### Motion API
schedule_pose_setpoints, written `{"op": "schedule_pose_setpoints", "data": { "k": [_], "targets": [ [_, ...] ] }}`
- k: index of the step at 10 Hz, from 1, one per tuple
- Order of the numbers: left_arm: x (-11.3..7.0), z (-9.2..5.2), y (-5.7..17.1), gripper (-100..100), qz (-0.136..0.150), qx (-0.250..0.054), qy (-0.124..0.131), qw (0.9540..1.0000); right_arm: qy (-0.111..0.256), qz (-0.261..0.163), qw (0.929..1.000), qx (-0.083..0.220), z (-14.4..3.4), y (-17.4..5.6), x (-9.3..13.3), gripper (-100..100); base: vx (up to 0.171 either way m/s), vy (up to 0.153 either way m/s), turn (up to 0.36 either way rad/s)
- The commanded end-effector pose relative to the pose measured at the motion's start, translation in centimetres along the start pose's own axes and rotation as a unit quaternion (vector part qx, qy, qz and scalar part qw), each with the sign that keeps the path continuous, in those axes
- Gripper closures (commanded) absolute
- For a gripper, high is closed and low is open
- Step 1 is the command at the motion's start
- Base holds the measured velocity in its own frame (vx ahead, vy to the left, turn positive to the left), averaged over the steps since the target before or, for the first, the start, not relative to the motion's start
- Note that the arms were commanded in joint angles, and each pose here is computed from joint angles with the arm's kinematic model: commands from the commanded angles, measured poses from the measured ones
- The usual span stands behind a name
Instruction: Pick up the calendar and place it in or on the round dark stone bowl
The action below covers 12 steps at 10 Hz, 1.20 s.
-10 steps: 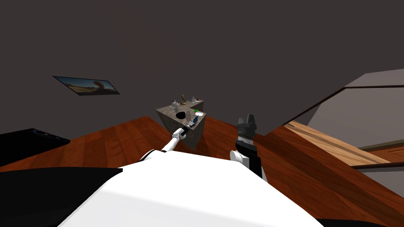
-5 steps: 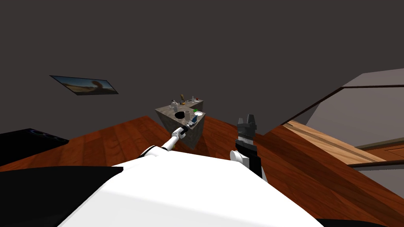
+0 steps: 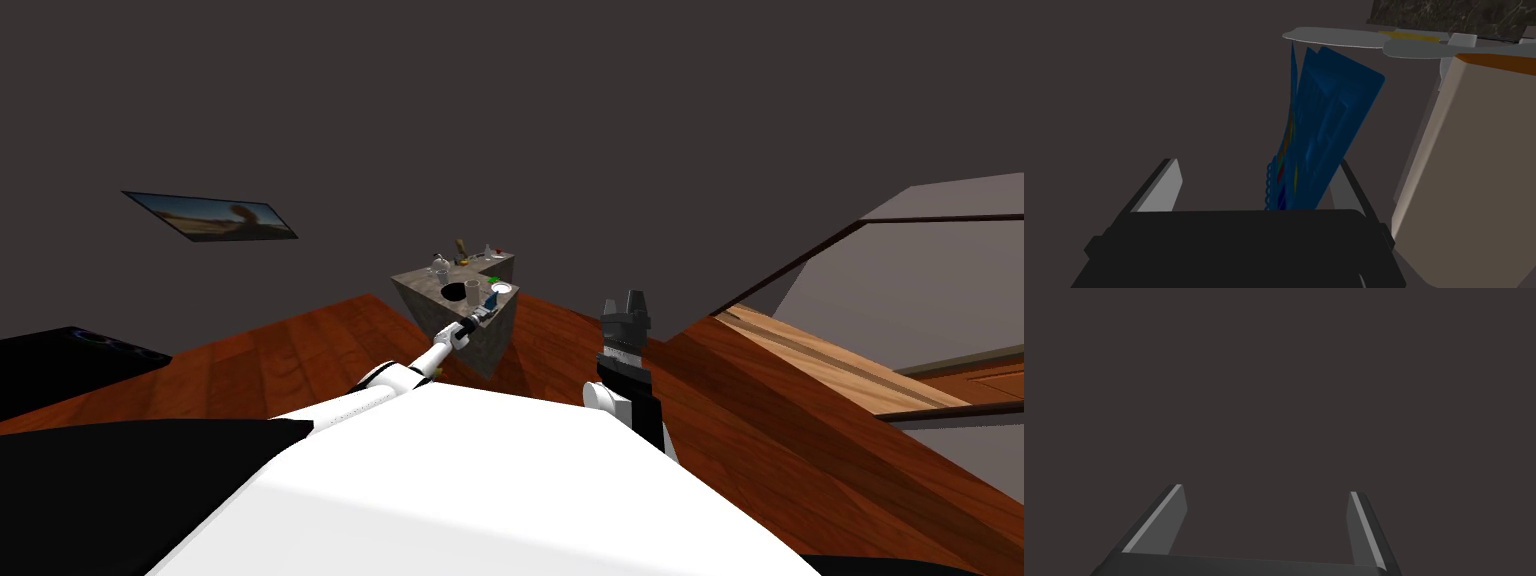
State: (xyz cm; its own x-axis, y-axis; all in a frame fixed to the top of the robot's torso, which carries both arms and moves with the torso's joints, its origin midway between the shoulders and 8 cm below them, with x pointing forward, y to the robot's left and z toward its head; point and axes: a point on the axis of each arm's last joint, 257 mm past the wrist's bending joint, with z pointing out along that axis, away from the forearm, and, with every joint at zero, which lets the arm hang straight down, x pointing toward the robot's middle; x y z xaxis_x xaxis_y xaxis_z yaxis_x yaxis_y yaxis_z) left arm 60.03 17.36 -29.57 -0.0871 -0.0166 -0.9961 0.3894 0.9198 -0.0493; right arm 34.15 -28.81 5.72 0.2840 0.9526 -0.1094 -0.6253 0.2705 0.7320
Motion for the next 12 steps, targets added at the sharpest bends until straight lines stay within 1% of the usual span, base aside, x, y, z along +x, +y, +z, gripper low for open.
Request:
{"op": "schedule_pose_setpoints", "data": {
  "k": [1, 2, 3, 4, 5, 6, 7, 8, 9, 10, 11, 12],
  "targets": [
    [0.1, 0.1, 0.8, -100, 0.011, 0.002, 0.004, 0.9999, 0.0, 0.0, 1.0, 0.0, 0.0, 0.0, 0.0, 0, -0.005, -0.044, -0.01],
    [-0.2, 0.1, 1.1, -100, -0.002, -0.002, -0.001, 1.0, 0.0, 0.0, 1.0, 0.0, 0.0, 0.0, 0.0, 0, -0.004, -0.039, -0.002],
    [0.0, 0.0, 1.8, -100, 0.015, 0.0, 0.005, 0.9999, 0.0, 0.0, 1.0, 0.0, 0.0, 0.0, 0.0, 0, -0.008, -0.039, -0.014],
    [-0.3, 0.0, 2.1, -100, 0.001, -0.005, -0.001, 1.0, 0.0, 0.0, 1.0, 0.0, 0.0, 0.0, 0.0, 0, -0.009, -0.032, -0.004],
    [-0.4, 0.0, 2.2, -100, -0.003, -0.007, -0.002, 1.0, 0.0, 0.0, 1.0, 0.0, 0.0, 0.0, 0.0, 0, -0.005, -0.014, 0.002],
    [-0.4, 0.0, 3.1, -100, 0.01, -0.008, 0.001, 0.9999, 0.0, 0.0, 1.0, 0.0, 0.0, 0.0, 0.0, 0, -0.005, -0.026, -0.013],
    [-0.6, 0.0, 3.4, -100, -0.001, -0.012, -0.003, 0.9999, 0.0, 0.0, 1.0, 0.0, 0.0, 0.0, 0.0, 0, -0.004, -0.03, -0.005],
    [-0.7, -0.1, 4.4, -100, 0.015, -0.013, 0.002, 0.9998, 0.0, 0.0, 1.0, 0.0, 0.0, 0.0, 0.0, 0, -0.003, -0.046, -0.01],
    [-0.9, -0.1, 4.7, -100, 0.003, -0.019, -0.004, 0.9998, 0.0, 0.0, 1.0, 0.0, 0.0, 0.0, 0.0, 0, -0.01, -0.038, -0.003],
    [-1.0, -0.3, 5.8, -100, 0.021, -0.021, 0.001, 0.9996, 0.0, 0.0, 1.0, 0.0, 0.0, 0.0, 0.0, 0, -0.013, -0.044, -0.013],
    [-1.3, -0.3, 6.1, -100, 0.008, -0.027, -0.005, 0.9996, 0.0, 0.0, 1.0, 0.0, 0.0, 0.0, 0.0, 0, -0.011, -0.032, -0.002],
    [-1.4, -0.3, 6.2, -100, 0.004, -0.029, -0.006, 0.9996, 0.0, 0.0, 1.0, 0.0, 0.0, 0.0, 0.0, 0, -0.007, -0.009, 0.0]
  ]
}}
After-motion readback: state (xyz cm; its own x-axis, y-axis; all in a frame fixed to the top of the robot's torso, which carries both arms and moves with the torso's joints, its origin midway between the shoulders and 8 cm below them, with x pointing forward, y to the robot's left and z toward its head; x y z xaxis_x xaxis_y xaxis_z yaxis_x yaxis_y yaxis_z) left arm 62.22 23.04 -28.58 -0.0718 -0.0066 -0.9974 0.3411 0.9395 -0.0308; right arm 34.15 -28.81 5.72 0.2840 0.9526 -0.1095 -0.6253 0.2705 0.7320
